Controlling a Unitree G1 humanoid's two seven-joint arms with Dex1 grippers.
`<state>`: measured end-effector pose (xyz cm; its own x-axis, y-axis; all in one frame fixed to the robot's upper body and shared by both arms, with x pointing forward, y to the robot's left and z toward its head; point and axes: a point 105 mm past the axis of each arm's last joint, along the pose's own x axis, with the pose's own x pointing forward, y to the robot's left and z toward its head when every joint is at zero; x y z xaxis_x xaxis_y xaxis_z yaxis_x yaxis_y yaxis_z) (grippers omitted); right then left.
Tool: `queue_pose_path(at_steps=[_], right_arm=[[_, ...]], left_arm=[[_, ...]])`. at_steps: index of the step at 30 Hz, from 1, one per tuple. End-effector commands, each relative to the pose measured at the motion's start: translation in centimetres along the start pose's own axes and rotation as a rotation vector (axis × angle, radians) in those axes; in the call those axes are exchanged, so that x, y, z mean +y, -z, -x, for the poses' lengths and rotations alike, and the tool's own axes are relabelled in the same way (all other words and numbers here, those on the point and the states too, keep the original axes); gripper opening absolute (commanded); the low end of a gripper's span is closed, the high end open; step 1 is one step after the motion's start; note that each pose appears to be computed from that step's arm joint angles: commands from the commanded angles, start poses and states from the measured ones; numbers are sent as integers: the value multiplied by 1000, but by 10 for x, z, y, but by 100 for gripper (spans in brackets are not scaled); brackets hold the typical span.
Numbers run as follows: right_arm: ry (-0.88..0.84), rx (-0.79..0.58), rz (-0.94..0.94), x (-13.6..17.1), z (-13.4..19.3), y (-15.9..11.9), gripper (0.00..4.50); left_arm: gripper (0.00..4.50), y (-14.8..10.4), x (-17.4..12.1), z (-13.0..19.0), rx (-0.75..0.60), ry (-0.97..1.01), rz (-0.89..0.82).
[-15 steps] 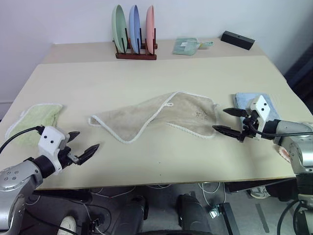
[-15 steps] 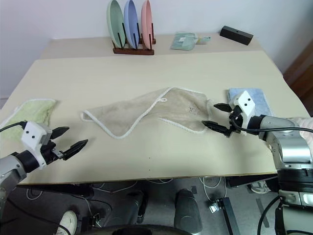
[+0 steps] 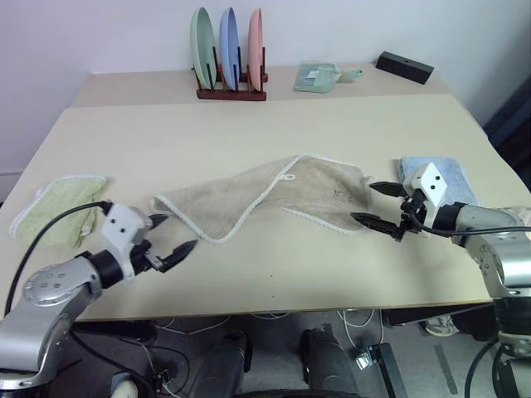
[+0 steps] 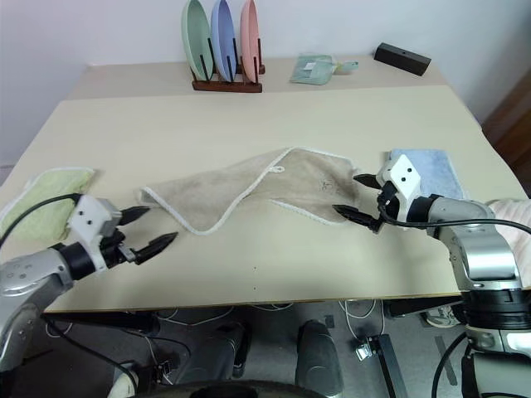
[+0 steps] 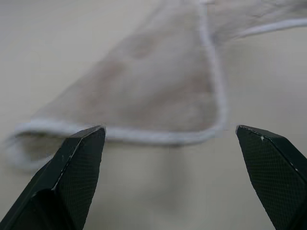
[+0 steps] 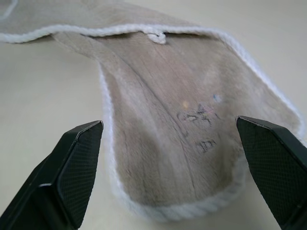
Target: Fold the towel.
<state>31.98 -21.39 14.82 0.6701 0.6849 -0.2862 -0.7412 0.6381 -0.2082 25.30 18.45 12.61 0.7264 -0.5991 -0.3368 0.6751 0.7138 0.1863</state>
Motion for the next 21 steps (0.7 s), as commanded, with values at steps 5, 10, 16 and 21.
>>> queue_pose_path(at_steps=[5, 10, 16, 21], right_arm=[[-10, -76, 29, 13, -9, -13, 450], [3, -88, 22, 15, -11, -12, 450], [28, -105, 24, 16, -7, -15, 450], [29, -99, 15, 23, -5, -11, 450]], left_arm=[[446, 5, -18, -39, 101, 29, -209], [446, 20, -13, -61, 149, 17, -223], [392, 34, 0, -70, 166, -2, -203], [159, 34, 20, -70, 156, -56, -216]])
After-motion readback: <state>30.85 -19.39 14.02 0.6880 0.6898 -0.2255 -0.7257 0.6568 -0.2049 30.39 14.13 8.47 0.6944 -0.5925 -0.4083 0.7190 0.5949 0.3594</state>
